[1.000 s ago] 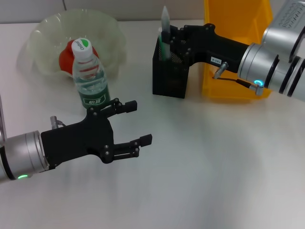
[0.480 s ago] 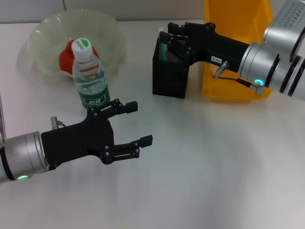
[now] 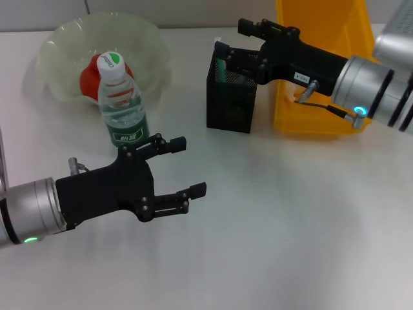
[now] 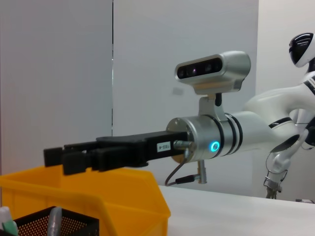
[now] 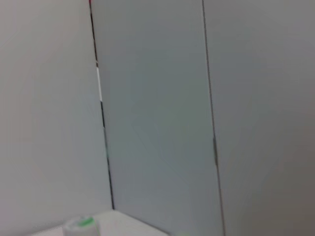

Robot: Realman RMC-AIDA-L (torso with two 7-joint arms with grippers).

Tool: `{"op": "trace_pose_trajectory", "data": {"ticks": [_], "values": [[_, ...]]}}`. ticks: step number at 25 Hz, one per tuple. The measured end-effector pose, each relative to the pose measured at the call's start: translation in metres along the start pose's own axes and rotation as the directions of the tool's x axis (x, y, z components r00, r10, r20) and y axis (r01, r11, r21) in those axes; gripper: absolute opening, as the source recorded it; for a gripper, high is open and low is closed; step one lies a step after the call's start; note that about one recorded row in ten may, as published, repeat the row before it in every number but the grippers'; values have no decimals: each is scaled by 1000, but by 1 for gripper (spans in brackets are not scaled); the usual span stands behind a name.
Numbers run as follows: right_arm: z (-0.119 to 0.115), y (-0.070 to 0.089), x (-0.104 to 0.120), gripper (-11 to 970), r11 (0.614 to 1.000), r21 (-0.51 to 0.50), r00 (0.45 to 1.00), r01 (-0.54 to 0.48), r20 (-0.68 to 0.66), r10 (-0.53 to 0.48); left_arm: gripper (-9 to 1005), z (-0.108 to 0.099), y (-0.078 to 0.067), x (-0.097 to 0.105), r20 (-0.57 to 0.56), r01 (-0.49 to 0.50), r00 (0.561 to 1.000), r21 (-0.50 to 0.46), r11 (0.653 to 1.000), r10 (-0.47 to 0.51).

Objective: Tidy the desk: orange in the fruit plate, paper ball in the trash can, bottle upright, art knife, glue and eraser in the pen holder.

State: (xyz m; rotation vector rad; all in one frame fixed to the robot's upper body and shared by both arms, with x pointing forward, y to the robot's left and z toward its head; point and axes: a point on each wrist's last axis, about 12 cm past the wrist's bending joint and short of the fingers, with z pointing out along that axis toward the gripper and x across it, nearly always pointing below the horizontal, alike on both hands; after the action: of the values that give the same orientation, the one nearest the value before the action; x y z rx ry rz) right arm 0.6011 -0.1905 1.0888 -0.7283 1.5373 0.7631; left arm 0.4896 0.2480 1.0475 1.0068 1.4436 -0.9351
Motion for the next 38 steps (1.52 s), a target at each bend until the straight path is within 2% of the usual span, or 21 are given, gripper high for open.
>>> {"op": "trace_pose_trajectory", "data": {"ticks": [2, 7, 12, 15, 18, 19, 26, 33, 38], "values": [[-6, 2, -2, 664, 1000, -20, 999, -14, 28, 15, 832, 0, 0, 0, 3, 0, 1000, 1, 1000, 0], [-33, 11, -6, 741, 996, -91, 994, -24, 103, 33, 832, -1, 0, -1, 6, -1, 1000, 0, 1000, 1], [-73, 32, 4, 741, 982, -191, 989, 9, 146, 19, 832, -1, 0, -2, 13, -1, 1000, 2, 1000, 1], [-98, 42, 18, 741, 984, -176, 987, -1, 158, 29, 832, -1, 0, -2, 13, -1, 1000, 2, 1000, 1], [-113, 54, 33, 741, 980, -196, 991, -30, 122, 55, 832, 0, -1, -2, 20, 8, 1000, 12, 1000, -8], [-117, 62, 43, 741, 969, -241, 995, -44, 74, 63, 832, 0, -1, -2, 20, 8, 1000, 12, 1000, -8], [-127, 80, 60, 741, 961, -276, 997, -19, 70, 40, 833, -4, -10, -4, 48, 41, 998, 64, 997, -44], [-128, 84, 65, 741, 959, -279, 995, -52, 62, 72, 833, -14, -12, 1, 57, 135, 989, 17, 991, -135], [-128, 84, 65, 741, 958, -285, 996, -44, 59, 63, 833, -14, -19, 2, 26, 131, 991, 74, 989, -133]]}}
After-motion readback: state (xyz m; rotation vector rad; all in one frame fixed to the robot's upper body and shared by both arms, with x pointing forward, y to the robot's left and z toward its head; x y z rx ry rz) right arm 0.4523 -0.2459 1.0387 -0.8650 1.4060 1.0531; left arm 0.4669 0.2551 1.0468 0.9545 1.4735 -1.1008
